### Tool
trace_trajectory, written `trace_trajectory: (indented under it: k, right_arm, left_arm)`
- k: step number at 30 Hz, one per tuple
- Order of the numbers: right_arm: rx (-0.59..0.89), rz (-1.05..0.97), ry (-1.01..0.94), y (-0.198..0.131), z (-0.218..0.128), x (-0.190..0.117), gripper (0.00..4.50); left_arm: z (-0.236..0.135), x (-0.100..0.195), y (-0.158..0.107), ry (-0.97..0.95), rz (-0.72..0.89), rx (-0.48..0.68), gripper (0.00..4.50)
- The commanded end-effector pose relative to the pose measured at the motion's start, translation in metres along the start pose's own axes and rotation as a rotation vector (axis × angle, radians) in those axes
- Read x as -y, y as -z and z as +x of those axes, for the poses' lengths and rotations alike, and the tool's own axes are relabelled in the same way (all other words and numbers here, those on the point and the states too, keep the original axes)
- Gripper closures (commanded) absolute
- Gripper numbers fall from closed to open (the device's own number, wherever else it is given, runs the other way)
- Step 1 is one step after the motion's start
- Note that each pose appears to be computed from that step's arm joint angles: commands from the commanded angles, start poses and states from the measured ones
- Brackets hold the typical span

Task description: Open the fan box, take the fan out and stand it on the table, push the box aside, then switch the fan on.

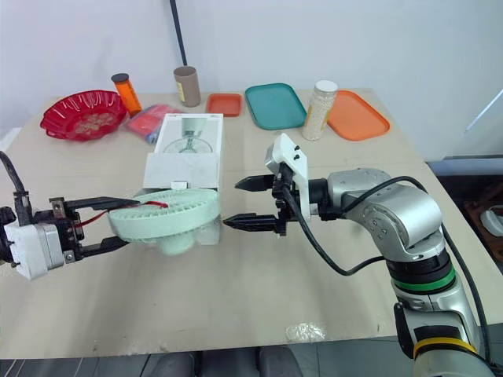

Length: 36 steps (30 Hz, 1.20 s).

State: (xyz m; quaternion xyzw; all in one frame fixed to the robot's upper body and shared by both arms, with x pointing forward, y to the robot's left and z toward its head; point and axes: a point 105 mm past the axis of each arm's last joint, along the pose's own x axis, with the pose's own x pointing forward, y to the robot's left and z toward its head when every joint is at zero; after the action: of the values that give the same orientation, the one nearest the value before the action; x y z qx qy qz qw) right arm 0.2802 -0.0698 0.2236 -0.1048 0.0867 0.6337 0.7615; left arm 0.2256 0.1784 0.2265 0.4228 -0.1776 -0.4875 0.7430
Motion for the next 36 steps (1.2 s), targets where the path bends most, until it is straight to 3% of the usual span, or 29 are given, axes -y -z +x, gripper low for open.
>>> trace_trajectory:
  k: [1, 8, 16, 23, 36]
  right_arm:
    - [0.024, -0.046, 0.008, -0.010, -0.006, -0.001, 0.00]
    - [0.022, -0.040, 0.009, -0.009, -0.007, 0.000, 0.00]
    - [0.072, -0.051, 0.023, -0.020, -0.006, 0.003, 0.00]
    - [0.135, -0.062, 0.005, -0.041, -0.003, -0.006, 0.00]
    - [0.194, -0.006, -0.070, -0.056, 0.014, -0.022, 0.00]
  left_arm:
    - [-0.006, -0.023, -0.011, -0.088, -0.054, 0.005, 2.50]
    - [-0.013, -0.059, -0.017, -0.181, -0.297, -0.028, 2.50]
    - [-0.027, -0.070, -0.029, -0.217, -0.526, -0.081, 2.50]
    - [-0.051, -0.063, -0.041, -0.240, -0.729, -0.170, 2.50]
    - [-0.113, -0.072, -0.041, -0.508, -0.747, -0.347, 2.50]
